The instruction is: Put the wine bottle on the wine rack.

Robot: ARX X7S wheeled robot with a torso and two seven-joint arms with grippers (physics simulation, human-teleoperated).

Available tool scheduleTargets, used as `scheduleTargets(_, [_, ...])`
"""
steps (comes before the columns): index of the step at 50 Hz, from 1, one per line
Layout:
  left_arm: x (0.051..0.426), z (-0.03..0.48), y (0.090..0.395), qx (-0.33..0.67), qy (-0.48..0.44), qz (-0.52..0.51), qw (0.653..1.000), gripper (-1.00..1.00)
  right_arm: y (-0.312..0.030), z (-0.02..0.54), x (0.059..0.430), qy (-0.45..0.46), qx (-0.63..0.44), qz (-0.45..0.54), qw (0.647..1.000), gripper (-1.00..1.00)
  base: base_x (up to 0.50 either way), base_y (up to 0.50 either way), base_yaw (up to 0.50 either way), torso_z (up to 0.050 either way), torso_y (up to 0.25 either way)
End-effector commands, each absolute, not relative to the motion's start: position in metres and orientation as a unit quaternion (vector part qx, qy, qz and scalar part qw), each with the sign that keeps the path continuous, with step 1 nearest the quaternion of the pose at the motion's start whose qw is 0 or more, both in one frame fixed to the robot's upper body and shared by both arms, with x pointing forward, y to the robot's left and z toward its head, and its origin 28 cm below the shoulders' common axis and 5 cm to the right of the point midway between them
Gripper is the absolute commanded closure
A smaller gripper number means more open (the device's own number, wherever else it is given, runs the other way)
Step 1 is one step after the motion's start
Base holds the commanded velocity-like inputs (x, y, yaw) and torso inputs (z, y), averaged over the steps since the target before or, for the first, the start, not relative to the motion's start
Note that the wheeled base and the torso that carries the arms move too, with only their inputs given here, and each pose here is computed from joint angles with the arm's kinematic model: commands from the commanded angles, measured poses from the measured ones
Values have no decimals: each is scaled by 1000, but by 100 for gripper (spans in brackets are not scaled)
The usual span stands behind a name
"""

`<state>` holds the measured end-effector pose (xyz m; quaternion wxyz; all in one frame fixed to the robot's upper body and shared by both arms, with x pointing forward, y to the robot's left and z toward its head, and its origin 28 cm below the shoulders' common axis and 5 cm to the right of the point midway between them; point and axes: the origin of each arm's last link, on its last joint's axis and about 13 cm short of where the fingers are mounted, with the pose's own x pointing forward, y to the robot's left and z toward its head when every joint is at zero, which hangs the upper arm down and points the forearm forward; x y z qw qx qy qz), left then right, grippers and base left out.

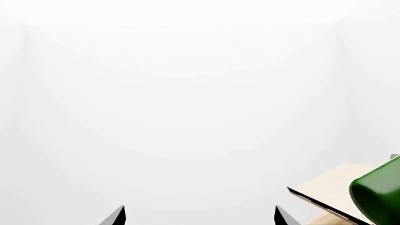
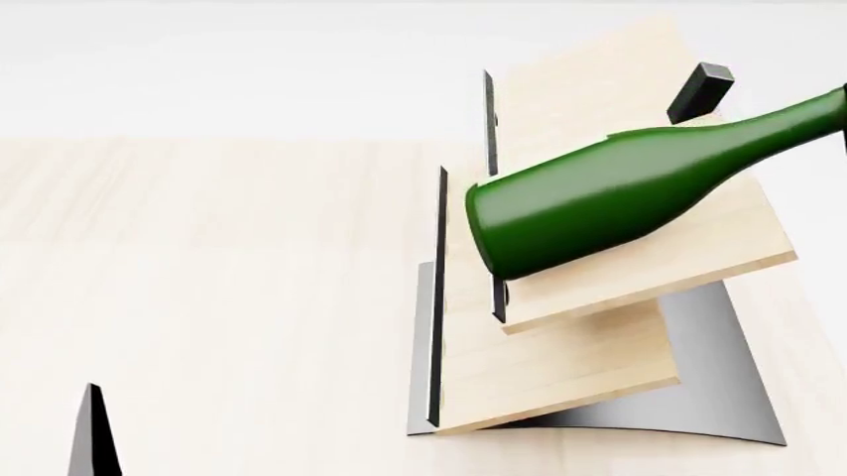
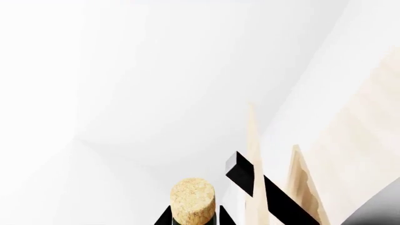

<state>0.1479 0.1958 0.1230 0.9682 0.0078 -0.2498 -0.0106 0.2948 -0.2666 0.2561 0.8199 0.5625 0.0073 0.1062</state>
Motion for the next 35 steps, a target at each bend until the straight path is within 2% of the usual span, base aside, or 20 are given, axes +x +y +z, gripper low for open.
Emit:
scheduleTargets(1, [148, 122, 195, 8, -249, -11, 968, -100, -267, 260, 293, -17, 546, 119, 829, 100, 0, 0, 0, 0, 0])
scheduleTargets(35, [148, 122, 196, 8, -249, -11, 968, -100, -267, 245, 297, -5, 546, 109, 831, 100, 0, 0, 0, 0, 0])
